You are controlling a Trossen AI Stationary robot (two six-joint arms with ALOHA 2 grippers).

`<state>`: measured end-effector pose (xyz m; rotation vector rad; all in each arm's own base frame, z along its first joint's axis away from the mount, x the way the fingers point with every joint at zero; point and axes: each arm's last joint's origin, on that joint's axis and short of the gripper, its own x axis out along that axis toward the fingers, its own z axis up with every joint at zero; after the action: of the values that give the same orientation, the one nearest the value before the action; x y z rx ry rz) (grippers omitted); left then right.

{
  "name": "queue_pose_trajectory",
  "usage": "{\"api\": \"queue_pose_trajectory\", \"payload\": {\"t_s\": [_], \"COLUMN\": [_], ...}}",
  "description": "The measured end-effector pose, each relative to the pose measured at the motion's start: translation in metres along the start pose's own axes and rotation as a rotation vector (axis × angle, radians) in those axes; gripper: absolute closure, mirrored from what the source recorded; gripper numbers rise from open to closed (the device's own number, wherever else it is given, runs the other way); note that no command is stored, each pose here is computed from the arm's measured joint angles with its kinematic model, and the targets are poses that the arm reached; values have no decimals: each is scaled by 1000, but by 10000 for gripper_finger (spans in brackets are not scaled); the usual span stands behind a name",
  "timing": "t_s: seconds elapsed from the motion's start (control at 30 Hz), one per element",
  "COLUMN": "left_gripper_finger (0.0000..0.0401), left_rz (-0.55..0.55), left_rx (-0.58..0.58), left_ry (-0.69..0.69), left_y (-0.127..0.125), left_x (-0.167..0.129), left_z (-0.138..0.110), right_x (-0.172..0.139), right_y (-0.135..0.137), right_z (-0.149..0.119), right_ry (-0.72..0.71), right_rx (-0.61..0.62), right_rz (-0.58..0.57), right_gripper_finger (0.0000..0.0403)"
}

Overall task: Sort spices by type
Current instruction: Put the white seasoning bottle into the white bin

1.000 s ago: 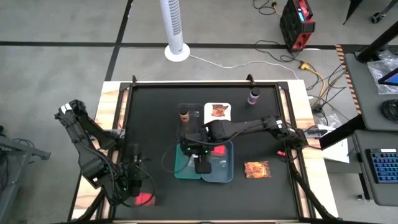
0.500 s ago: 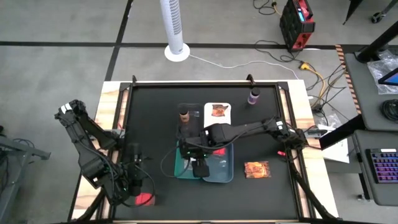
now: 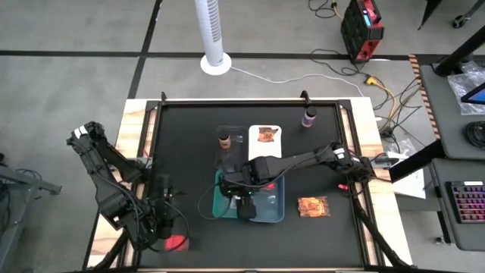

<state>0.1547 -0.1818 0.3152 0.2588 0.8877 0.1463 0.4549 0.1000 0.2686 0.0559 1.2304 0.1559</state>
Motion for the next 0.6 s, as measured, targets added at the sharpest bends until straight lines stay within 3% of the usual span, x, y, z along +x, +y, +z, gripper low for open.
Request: {"api": "queue_pose_trajectory", "payload": {"t_s": [0.6], "left_gripper_finger": [134], "left_rz": [-1], "left_rx": [-3], "left_ry": [-3], "left_y": [0], "left_x": [0], "left_z": [0], "right_x": [13], "right_y": [9], "right_z": [-5], "right_ry": [9], "right_rx": [-33], "right_rz": [6], "right_gripper_finger": [205]}}
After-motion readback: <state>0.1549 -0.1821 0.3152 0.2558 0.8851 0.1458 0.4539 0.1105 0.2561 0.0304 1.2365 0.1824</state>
